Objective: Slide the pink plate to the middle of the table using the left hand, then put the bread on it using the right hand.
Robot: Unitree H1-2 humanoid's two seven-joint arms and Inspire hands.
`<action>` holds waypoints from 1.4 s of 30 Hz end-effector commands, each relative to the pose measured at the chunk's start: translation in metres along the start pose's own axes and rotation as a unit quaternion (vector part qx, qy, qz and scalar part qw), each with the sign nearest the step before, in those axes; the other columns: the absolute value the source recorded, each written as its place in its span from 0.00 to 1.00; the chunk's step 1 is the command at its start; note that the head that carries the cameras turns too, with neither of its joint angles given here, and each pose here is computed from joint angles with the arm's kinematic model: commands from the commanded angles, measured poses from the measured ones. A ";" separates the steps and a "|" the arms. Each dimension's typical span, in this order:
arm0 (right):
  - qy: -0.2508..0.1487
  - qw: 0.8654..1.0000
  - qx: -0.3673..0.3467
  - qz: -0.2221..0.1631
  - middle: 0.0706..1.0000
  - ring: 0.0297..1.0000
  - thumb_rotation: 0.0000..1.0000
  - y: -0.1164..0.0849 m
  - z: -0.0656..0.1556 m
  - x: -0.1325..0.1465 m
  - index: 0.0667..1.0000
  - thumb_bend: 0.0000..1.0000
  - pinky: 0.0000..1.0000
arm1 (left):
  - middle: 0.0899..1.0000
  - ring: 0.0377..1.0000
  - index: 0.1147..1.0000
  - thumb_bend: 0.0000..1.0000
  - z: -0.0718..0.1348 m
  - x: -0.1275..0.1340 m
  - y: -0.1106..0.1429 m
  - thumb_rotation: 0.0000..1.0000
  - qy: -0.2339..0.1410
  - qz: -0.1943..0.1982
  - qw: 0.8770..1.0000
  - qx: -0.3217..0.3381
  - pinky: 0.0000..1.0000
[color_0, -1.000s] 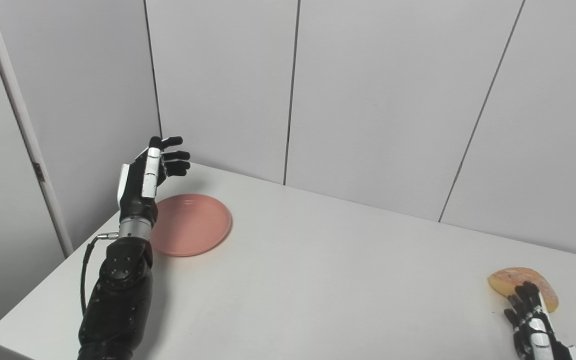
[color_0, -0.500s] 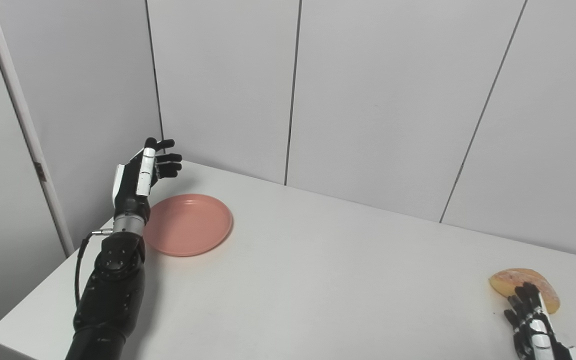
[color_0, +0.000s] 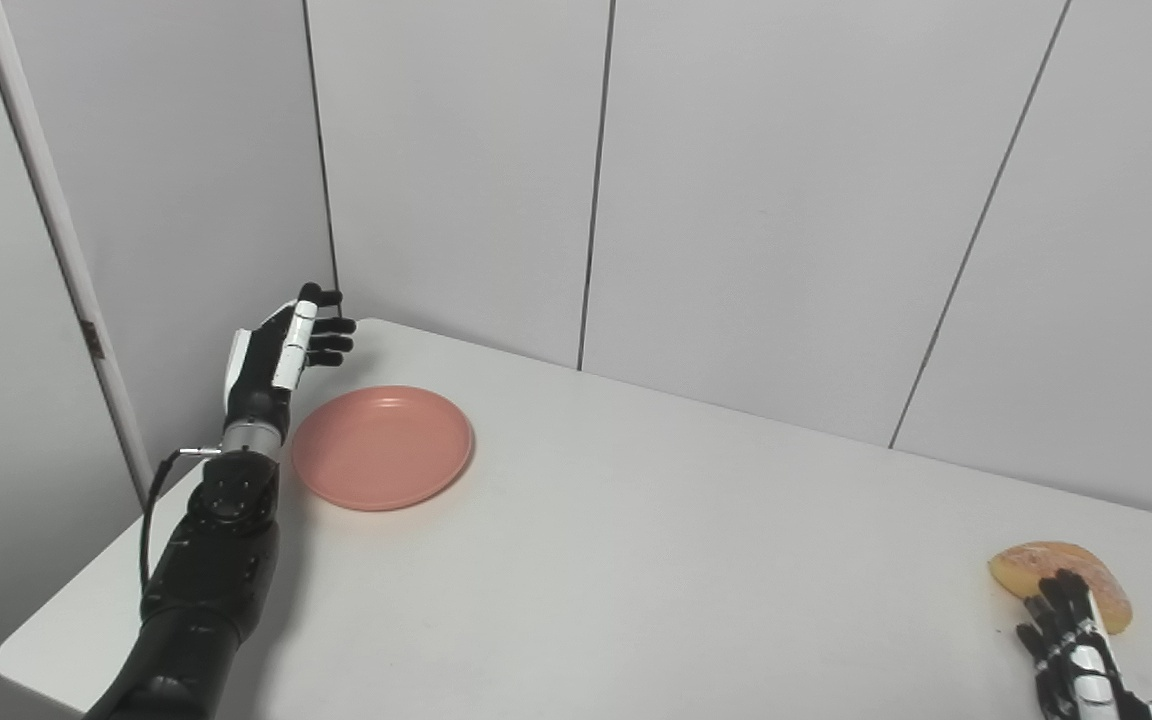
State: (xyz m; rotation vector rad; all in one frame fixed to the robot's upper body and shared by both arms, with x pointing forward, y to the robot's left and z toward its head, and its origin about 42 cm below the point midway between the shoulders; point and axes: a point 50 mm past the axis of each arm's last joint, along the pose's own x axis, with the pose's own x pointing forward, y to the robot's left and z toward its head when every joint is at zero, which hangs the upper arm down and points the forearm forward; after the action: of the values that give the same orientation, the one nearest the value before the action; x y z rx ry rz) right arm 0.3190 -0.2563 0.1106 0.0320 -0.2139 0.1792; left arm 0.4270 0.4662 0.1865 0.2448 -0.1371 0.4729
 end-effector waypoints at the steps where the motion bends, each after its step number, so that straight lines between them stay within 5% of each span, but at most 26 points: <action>1: 0.028 1.000 0.013 -0.003 1.00 1.00 0.97 0.004 -0.023 -0.026 1.00 0.57 1.00 | 0.61 0.62 0.67 0.74 0.040 0.027 0.013 1.00 -0.062 0.017 0.998 0.015 0.64; 25: 0.028 0.999 0.022 -0.014 1.00 1.00 0.95 0.002 -0.022 -0.028 1.00 0.60 1.00 | 0.67 0.68 0.70 0.78 0.018 0.039 0.031 1.00 -0.001 0.022 0.999 0.029 0.71; 29: 0.029 0.999 0.038 -0.019 1.00 1.00 0.88 0.002 -0.022 -0.029 1.00 0.61 1.00 | 0.67 0.69 0.70 0.75 0.011 0.037 0.030 1.00 0.014 0.026 0.999 0.013 0.72; 42: 0.031 0.999 0.031 -0.019 1.00 1.00 0.88 0.001 -0.021 -0.031 1.00 0.64 1.00 | 0.66 0.67 0.70 0.71 -0.016 0.024 0.015 1.00 0.034 0.023 0.999 -0.025 0.69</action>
State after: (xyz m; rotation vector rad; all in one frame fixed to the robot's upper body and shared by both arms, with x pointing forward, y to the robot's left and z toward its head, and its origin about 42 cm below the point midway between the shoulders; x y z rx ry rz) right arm 0.3159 -0.2603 0.1126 0.0694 -0.2299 0.1695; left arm 0.4219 0.4941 0.1421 0.1707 0.0356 0.5283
